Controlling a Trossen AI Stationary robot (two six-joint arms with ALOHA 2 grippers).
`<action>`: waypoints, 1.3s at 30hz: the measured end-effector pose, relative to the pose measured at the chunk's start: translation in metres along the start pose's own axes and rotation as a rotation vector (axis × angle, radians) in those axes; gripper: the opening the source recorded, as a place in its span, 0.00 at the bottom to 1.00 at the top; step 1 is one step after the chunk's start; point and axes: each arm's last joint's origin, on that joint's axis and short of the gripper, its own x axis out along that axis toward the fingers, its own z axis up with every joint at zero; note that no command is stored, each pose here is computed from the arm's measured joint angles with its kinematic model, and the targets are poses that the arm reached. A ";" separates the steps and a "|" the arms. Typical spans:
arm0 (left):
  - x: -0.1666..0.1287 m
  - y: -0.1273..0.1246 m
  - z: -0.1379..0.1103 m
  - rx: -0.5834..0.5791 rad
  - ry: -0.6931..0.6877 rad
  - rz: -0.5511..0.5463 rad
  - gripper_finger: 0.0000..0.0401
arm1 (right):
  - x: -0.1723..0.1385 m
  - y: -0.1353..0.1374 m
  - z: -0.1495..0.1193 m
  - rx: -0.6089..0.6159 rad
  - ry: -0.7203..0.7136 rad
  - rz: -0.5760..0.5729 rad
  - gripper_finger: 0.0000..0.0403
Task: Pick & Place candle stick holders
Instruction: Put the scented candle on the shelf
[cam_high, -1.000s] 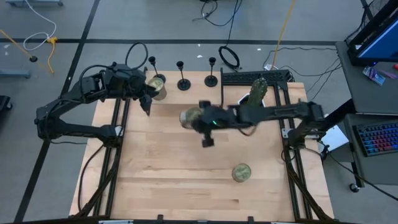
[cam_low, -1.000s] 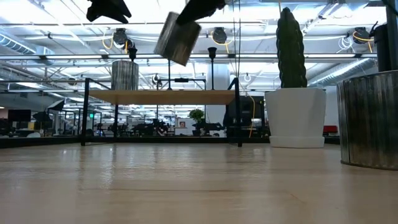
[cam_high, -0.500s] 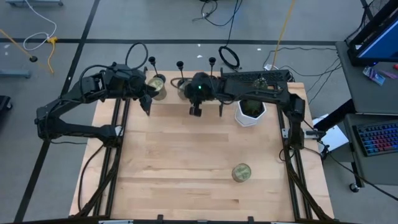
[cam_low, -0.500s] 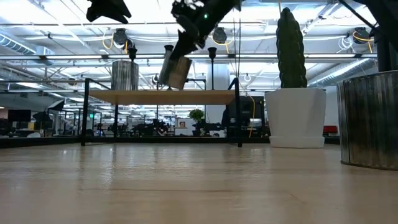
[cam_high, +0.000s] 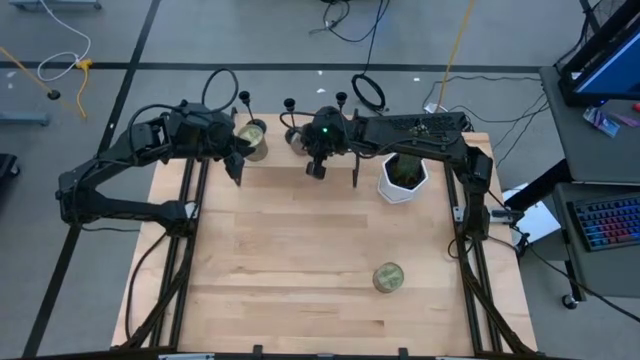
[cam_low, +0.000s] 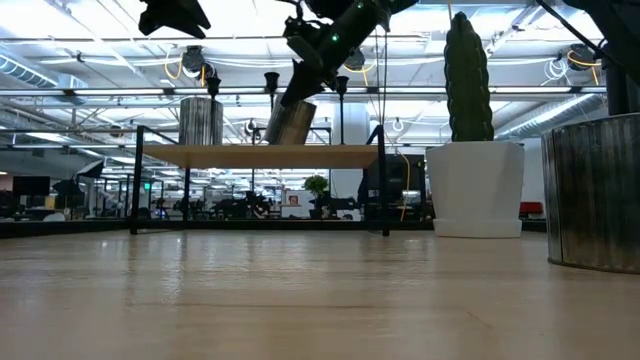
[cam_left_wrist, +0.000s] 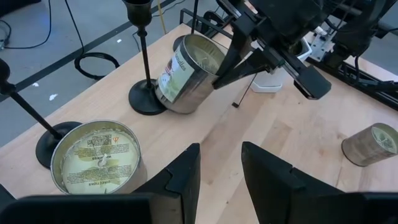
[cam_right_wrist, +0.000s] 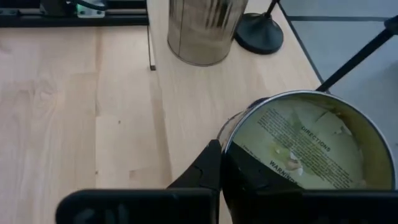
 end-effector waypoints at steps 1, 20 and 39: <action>0.000 0.000 0.000 0.000 0.000 0.000 0.31 | 0.000 0.000 0.000 0.002 0.000 0.000 0.00; 0.000 0.000 0.000 0.020 -0.001 0.000 0.31 | 0.000 0.000 0.001 -0.051 -0.011 0.002 0.08; 0.000 0.000 -0.001 0.022 0.011 0.003 0.31 | 0.014 0.006 -0.002 -0.190 -0.152 0.045 0.14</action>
